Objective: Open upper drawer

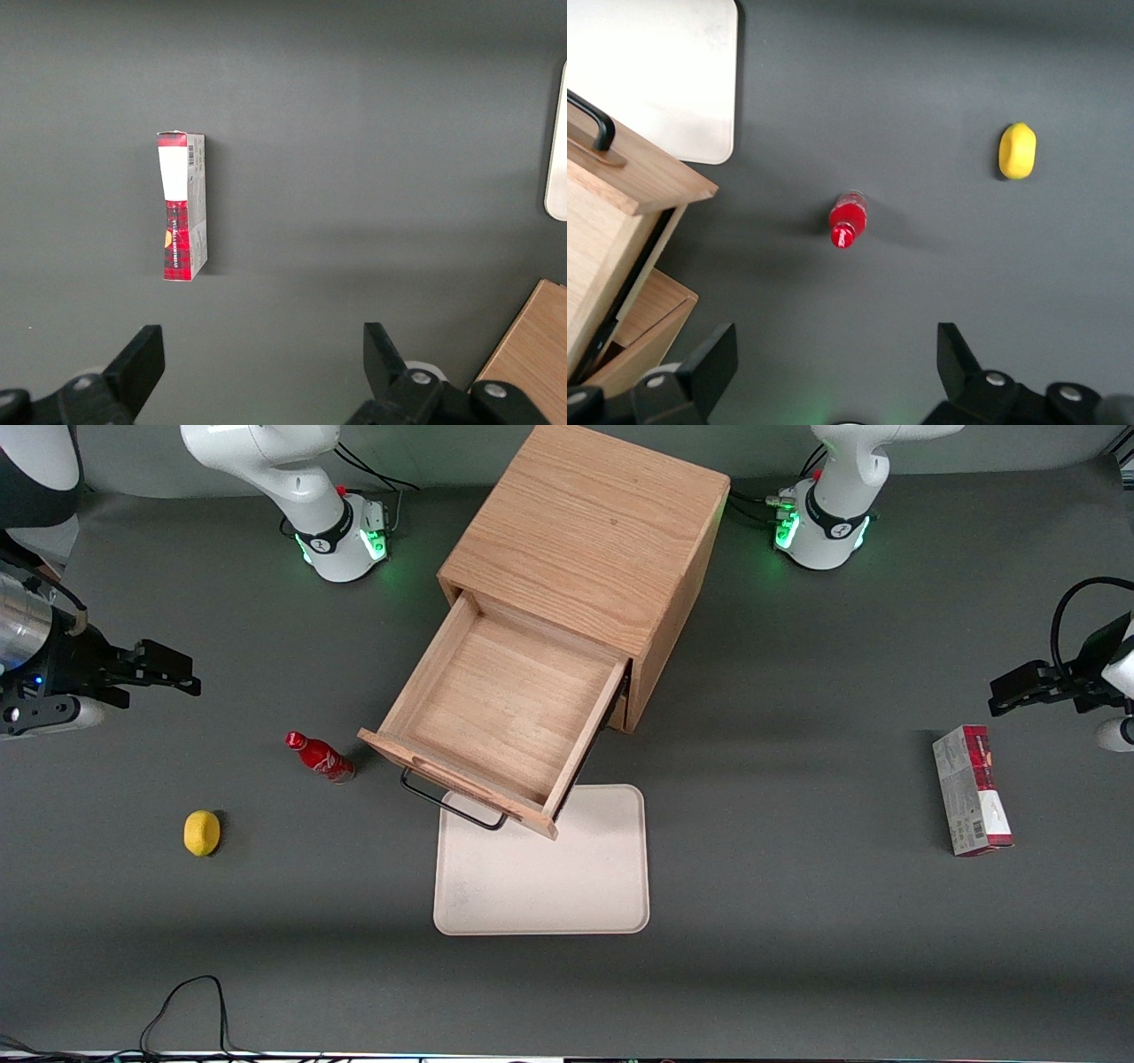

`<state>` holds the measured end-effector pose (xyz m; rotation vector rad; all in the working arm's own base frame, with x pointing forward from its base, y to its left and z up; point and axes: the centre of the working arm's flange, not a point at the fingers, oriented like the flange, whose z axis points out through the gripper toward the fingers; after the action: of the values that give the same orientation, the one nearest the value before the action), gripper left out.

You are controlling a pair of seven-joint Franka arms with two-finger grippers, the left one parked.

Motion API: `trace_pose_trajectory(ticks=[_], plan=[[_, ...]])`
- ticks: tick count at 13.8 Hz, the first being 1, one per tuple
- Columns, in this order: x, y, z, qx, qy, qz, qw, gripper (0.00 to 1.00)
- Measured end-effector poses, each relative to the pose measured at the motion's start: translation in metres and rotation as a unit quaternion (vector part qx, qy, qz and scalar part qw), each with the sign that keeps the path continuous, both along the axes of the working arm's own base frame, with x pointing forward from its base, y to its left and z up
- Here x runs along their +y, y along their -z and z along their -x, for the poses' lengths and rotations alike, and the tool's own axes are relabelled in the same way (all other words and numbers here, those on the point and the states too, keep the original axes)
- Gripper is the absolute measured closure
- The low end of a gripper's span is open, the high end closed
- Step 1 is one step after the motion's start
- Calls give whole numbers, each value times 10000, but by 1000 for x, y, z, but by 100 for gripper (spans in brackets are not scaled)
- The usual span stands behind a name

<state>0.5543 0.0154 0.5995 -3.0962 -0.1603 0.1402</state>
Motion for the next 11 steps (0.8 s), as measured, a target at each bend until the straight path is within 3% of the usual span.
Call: trace_pose_trajectory(ticks=[6,11], plan=[[-12,0,8,-173,104,38,9998,0],[0,0,8,-181,-17,37,9998,0]])
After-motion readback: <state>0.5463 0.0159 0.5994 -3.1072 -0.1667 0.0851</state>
